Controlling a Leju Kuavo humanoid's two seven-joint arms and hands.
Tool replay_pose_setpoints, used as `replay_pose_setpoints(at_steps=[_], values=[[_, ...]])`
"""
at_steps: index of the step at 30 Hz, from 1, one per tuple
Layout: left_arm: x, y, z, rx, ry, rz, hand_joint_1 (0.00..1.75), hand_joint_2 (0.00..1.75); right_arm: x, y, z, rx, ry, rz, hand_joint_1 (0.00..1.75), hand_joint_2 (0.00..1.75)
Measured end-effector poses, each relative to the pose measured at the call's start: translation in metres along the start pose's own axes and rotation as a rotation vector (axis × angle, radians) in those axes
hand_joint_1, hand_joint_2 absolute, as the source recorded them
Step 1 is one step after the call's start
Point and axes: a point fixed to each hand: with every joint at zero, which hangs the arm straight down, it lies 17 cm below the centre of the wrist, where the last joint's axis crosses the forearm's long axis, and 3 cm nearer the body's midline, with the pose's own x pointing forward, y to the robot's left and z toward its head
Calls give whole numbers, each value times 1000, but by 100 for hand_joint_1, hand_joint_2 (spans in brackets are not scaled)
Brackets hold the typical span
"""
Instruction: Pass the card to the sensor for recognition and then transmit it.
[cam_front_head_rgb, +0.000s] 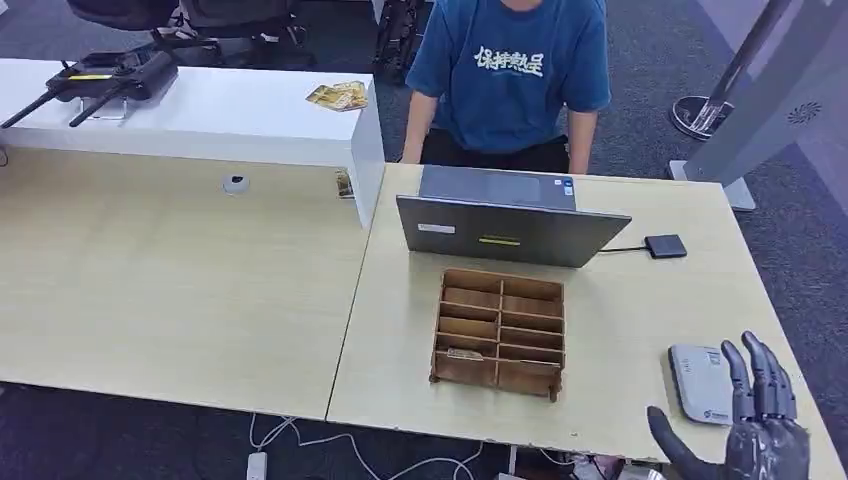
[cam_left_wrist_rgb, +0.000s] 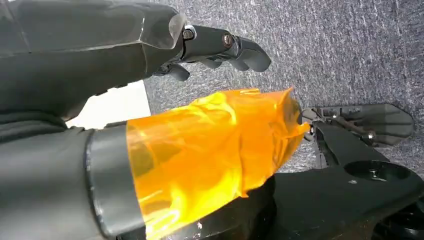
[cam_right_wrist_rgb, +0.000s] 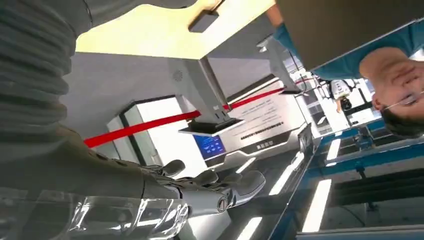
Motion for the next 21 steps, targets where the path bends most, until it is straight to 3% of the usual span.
replay_pose_setpoints(at_steps=[21], values=[[0,0,0,0,0,1,0,0,24,23,6,43,-27,-39,0,175]])
